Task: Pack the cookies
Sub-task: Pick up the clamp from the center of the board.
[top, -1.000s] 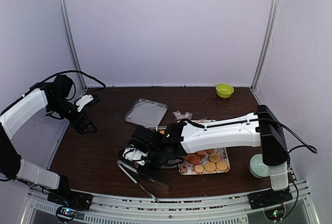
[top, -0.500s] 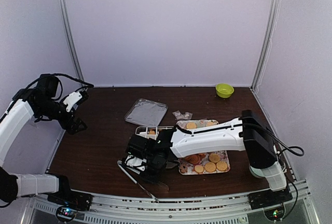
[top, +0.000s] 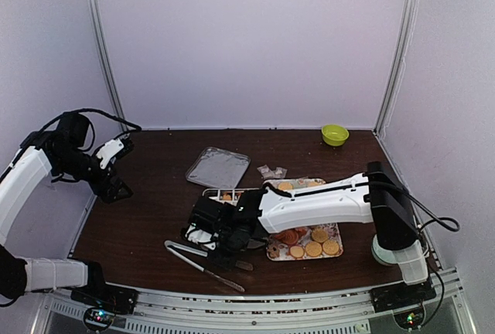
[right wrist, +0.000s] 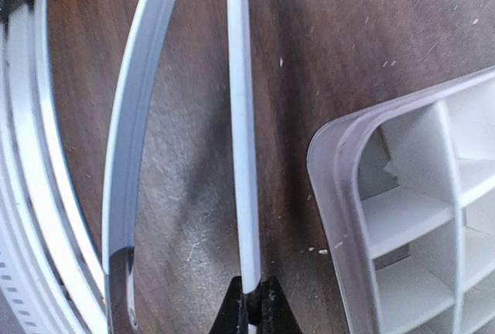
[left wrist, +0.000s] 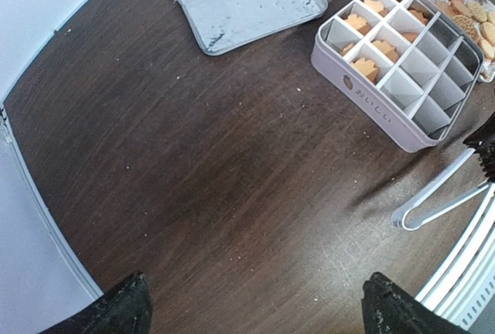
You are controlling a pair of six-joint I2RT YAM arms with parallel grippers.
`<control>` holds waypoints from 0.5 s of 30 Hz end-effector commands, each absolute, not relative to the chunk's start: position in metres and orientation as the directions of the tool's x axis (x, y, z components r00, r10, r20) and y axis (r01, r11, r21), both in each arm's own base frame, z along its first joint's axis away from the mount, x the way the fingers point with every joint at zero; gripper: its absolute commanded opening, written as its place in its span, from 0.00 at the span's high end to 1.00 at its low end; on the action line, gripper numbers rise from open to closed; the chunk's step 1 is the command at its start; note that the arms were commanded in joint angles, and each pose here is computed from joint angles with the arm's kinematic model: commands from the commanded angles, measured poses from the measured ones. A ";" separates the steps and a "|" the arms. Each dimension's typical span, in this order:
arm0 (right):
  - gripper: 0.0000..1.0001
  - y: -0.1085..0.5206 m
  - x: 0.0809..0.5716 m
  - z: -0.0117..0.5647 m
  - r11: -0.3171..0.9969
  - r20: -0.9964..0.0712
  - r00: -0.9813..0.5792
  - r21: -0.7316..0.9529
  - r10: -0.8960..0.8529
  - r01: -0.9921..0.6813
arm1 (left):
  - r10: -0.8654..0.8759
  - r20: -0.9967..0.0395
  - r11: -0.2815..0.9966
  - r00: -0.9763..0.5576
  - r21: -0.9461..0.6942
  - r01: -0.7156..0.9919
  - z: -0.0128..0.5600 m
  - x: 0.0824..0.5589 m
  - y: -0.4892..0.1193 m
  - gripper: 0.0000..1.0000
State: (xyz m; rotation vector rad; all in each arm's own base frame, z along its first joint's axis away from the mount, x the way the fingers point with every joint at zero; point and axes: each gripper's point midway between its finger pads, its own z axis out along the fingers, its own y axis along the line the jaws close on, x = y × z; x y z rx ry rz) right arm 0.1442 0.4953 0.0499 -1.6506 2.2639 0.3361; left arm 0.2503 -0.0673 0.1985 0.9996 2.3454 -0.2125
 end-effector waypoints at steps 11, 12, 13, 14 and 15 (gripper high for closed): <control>1.00 0.493 0.203 0.362 0.541 -0.985 -0.171 0.138 -0.011 -0.830 | 0.391 -0.844 0.449 -0.366 -0.173 0.877 0.294 0.216 -0.143 0.02; 1.00 0.491 0.205 0.371 0.538 -0.987 -0.158 0.152 0.036 -0.829 | 0.367 -0.853 0.405 -0.370 -0.211 0.890 0.297 0.210 -0.150 0.02; 1.00 0.490 0.205 0.379 0.532 -0.986 -0.143 0.164 0.080 -0.831 | 0.344 -0.862 0.360 -0.372 -0.244 0.901 0.301 0.205 -0.157 0.02; 1.00 0.488 0.204 0.388 0.521 -0.983 -0.126 0.178 0.135 -0.835 | 0.330 -0.868 0.318 -0.372 -0.269 0.909 0.304 0.201 -0.164 0.02; 1.00 0.487 0.203 0.393 0.511 -0.977 -0.115 0.193 0.181 -0.838 | 0.320 -0.872 0.279 -0.370 -0.287 0.916 0.308 0.196 -0.170 0.02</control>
